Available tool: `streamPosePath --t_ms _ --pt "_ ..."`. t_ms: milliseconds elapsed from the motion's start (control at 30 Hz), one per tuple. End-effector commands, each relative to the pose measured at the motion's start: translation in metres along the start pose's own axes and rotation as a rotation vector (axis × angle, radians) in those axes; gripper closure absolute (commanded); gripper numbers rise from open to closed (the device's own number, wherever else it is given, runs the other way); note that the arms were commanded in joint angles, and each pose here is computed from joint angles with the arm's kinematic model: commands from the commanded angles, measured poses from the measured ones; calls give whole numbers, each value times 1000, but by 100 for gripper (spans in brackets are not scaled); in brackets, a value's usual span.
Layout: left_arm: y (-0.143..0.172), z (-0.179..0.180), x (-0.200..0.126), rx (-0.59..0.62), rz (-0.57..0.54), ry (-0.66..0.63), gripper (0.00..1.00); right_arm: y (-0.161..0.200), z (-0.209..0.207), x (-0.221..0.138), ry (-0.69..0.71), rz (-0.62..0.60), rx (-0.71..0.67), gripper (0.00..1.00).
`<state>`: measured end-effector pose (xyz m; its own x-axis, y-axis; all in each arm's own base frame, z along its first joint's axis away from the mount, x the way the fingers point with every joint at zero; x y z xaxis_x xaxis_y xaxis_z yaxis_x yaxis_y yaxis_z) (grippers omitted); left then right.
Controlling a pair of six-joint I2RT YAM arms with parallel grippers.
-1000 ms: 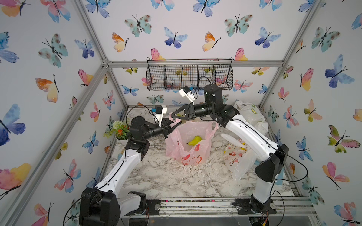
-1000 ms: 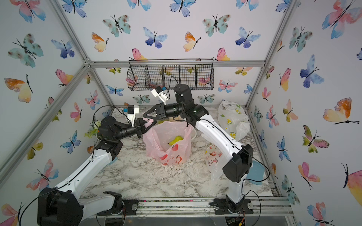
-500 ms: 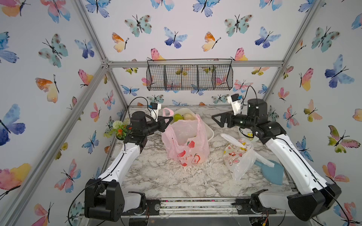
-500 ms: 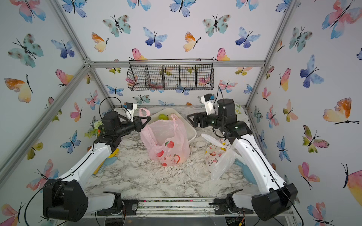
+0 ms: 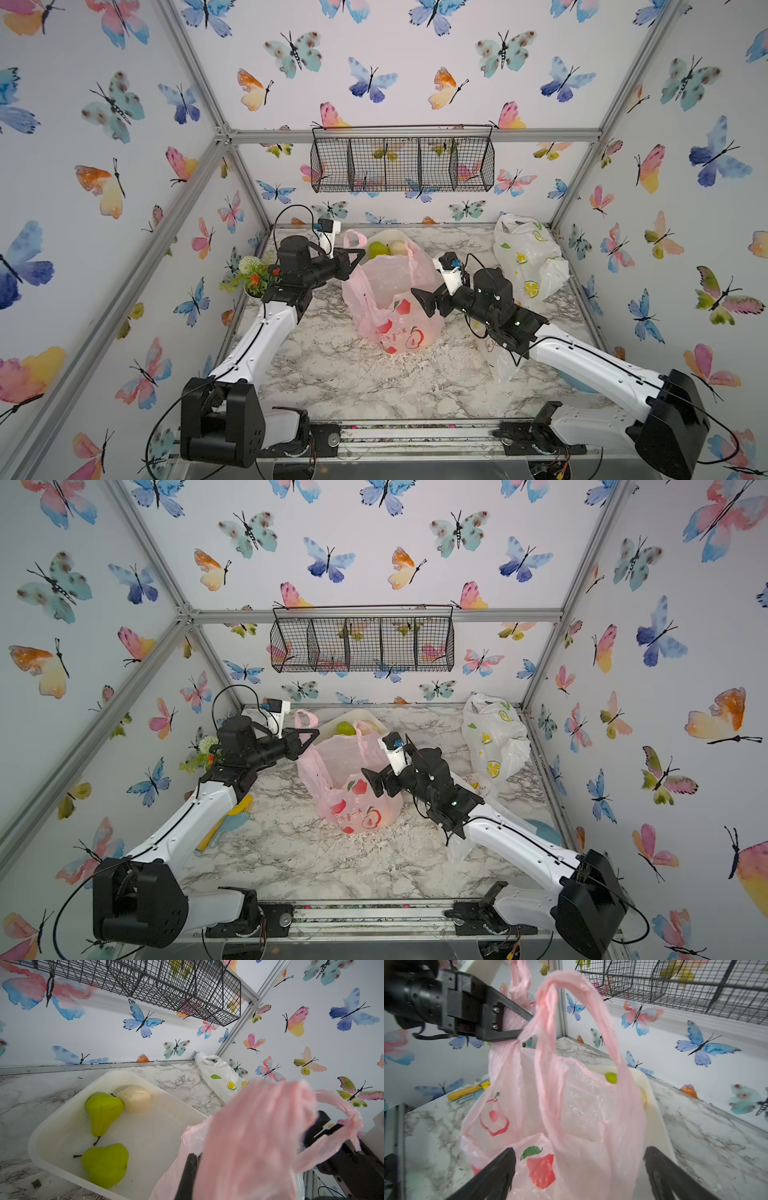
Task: Place the pears into plastic bags & tie knots
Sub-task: Tie the plastic bag at the center of the board.
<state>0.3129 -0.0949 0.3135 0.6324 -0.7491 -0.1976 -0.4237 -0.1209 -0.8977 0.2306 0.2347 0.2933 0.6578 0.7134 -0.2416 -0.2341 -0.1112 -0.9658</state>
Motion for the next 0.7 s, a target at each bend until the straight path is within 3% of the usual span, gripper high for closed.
streamPosePath --t_ms 0,267,400,533,667 --pt "-2 -4 -4 13 3 5 100 -10 -7 16 52 -108 -76 0" --pt "-2 -8 -8 24 4 14 100 -8 -38 37 43 -114 -43 1" --pt "1 -8 -8 17 12 22 100 -9 -42 51 -101 -78 -78 1" --pt "3 -9 -8 9 18 27 100 -9 -44 65 -159 -32 -100 7" --pt "3 -10 -9 8 18 29 100 -4 -47 76 -235 -23 -70 23"
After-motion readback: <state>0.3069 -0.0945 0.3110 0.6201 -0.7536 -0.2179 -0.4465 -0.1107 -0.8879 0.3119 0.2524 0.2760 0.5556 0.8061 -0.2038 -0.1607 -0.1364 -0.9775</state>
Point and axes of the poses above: each gripper's point midway between its finger pads, its own x axis out along the fingers, its own z axis along the line the jaws close on, y = z × x, the point moved 10 cm from there along -x, back along the fingers, and after that the axes turned 6 degrees about x, right-handed, at the moved point
